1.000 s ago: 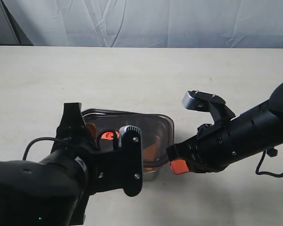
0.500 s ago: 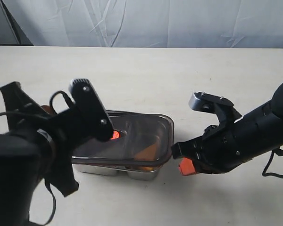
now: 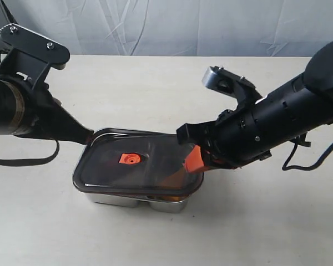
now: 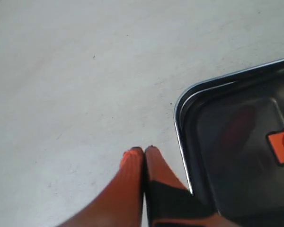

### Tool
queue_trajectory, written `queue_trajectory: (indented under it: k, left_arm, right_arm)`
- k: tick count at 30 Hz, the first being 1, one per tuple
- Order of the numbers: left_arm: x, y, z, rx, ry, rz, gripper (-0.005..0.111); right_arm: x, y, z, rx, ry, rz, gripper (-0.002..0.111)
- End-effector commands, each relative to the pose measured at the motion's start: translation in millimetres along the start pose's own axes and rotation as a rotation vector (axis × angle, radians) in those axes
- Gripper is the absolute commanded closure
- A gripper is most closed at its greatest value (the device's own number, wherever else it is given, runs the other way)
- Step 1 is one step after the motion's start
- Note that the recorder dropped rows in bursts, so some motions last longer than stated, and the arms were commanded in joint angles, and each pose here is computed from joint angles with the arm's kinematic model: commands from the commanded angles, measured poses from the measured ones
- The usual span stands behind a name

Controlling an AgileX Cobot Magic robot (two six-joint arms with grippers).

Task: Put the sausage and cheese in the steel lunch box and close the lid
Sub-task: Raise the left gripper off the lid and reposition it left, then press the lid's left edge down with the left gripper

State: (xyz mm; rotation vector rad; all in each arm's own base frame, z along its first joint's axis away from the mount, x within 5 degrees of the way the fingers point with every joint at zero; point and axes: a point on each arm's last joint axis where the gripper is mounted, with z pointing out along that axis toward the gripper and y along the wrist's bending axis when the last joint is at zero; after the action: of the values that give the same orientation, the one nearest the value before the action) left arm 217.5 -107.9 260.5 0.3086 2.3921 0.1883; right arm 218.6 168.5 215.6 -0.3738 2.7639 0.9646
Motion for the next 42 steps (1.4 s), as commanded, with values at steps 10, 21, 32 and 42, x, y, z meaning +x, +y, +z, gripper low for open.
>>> queue_trajectory:
  k: [10, 21, 32, 42]
  left_arm:
    - [-4.1, 11.8, 1.8, -0.01, -0.017, -0.01, 0.107]
    - [-0.2, 7.9, 1.8, 0.033, 0.025, 0.016, 0.107]
    - [13.5, -1.2, -0.4, 0.138, 0.174, 0.052, 0.107]
    - [25.0, -13.6, -5.9, 0.293, 0.295, 0.111, 0.107]
  right_arm:
    - [-0.4, -8.5, 21.8, 0.023, 0.067, 0.022, 0.109]
    - [-0.5, -10.0, 25.1, 0.021, 0.075, 0.036, 0.109]
    - [0.2, -16.1, 34.7, 0.031, 0.107, 0.058, 0.109]
    - [-0.1, -18.4, 38.1, 0.036, 0.112, 0.068, 0.109]
